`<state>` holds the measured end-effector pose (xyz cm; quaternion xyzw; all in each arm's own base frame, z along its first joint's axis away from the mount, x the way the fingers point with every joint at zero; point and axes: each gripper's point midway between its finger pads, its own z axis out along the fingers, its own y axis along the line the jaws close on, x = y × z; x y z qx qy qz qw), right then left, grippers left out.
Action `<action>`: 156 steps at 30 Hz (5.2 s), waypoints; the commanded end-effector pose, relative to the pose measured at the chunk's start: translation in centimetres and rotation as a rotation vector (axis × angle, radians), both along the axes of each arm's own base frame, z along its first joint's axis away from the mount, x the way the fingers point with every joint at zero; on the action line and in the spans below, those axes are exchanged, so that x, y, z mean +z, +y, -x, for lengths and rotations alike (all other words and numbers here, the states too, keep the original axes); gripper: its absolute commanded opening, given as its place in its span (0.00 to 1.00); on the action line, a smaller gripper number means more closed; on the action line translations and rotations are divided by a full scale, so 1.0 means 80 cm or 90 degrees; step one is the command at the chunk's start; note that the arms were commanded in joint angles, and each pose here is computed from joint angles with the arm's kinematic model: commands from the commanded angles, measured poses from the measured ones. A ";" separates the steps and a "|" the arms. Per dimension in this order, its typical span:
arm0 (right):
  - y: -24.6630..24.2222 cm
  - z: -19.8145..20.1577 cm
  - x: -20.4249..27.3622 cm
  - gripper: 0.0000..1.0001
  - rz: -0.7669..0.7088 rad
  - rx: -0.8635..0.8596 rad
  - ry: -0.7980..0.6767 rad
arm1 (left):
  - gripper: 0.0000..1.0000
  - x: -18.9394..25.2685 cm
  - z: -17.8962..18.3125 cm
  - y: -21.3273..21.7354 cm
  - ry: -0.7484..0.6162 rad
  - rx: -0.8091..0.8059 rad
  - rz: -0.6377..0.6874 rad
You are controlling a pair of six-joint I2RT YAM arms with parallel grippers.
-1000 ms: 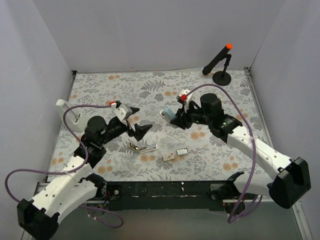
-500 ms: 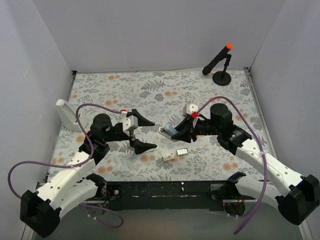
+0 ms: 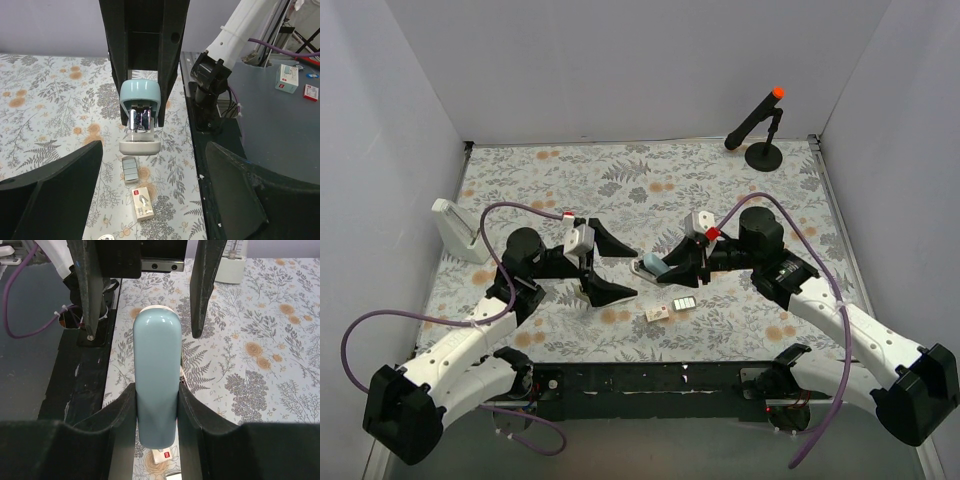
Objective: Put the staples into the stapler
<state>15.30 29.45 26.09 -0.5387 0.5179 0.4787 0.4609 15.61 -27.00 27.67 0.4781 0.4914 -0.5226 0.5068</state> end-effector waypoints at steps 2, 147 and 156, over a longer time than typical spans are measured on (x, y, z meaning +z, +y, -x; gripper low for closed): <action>0.009 0.005 0.022 0.01 -0.037 0.023 -0.037 | 0.80 0.009 0.002 -0.001 0.017 -0.013 0.013; 0.071 -0.033 0.019 0.66 0.127 -0.019 0.042 | 0.00 0.049 -0.031 0.056 0.047 0.204 0.117; 0.071 -0.026 0.022 0.54 0.114 -0.004 0.039 | 0.00 0.044 -0.032 0.057 0.054 0.212 0.112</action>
